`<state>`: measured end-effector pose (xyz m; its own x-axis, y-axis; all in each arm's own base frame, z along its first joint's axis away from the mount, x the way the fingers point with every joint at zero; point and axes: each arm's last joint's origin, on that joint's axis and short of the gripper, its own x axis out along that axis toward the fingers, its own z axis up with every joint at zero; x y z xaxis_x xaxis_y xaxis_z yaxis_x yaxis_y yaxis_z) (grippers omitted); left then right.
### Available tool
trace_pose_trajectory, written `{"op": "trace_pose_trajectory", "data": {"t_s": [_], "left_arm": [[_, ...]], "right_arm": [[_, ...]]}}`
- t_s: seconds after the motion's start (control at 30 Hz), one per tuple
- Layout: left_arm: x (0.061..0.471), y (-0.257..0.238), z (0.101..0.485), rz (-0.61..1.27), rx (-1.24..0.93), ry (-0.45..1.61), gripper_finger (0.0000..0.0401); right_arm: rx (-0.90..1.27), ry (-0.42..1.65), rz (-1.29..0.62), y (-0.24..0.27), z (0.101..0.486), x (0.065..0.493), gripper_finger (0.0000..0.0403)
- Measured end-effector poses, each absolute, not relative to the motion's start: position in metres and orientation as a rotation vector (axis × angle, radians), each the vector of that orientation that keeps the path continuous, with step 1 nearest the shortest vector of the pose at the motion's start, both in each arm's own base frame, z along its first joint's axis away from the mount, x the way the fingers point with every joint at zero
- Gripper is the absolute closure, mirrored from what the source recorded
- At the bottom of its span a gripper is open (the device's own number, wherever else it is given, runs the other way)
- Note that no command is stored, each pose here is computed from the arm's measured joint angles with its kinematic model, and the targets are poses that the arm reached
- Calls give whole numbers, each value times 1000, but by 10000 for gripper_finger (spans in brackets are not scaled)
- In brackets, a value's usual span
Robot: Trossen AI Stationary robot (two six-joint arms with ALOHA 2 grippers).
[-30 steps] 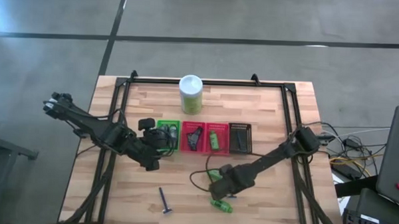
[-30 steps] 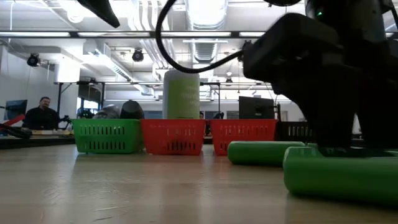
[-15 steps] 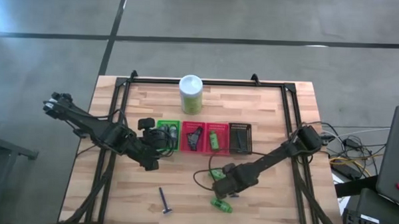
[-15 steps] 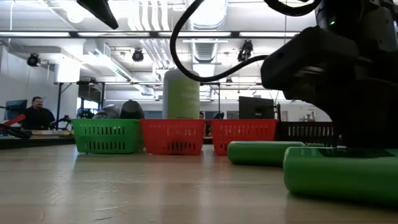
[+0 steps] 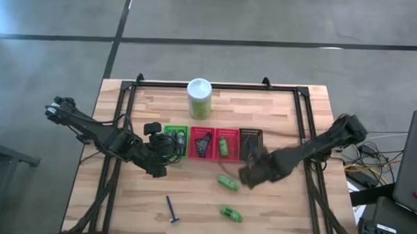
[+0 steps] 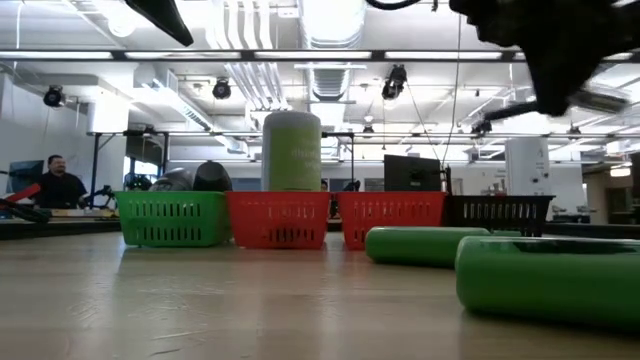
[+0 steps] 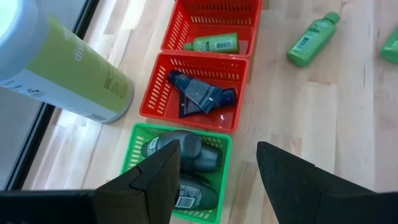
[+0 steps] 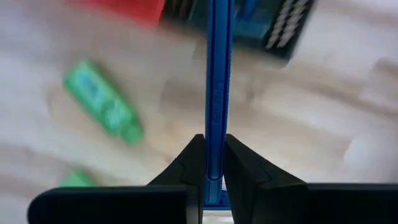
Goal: Pick & Place Travel size toiletries
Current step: Put the blue razor in the black bin, then put the green shampoo in the right red bin
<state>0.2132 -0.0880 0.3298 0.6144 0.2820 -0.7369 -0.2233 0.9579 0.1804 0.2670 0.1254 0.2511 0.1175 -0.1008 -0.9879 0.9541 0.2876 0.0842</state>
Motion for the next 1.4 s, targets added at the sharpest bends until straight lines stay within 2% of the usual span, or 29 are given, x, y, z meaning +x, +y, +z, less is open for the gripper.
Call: {"op": "trace_pose_trajectory", "data": {"t_s": [0.2,0.5,0.97,1.2,1.4], "left_arm": [[213,-88,330,297,61,858,183],[215,-81,330,370,7,839,183],[213,-79,333,377,-42,831,183],[213,-76,333,388,-41,831,183],[213,-76,333,391,-47,830,183]], "right_arm": [[1048,1050,-1030,61,264,257,370],[1181,930,-999,-15,226,268,364],[1237,1054,-985,-15,201,264,359],[1210,1103,-1035,-15,186,254,327],[1153,1045,-1003,-17,198,262,280]]}}
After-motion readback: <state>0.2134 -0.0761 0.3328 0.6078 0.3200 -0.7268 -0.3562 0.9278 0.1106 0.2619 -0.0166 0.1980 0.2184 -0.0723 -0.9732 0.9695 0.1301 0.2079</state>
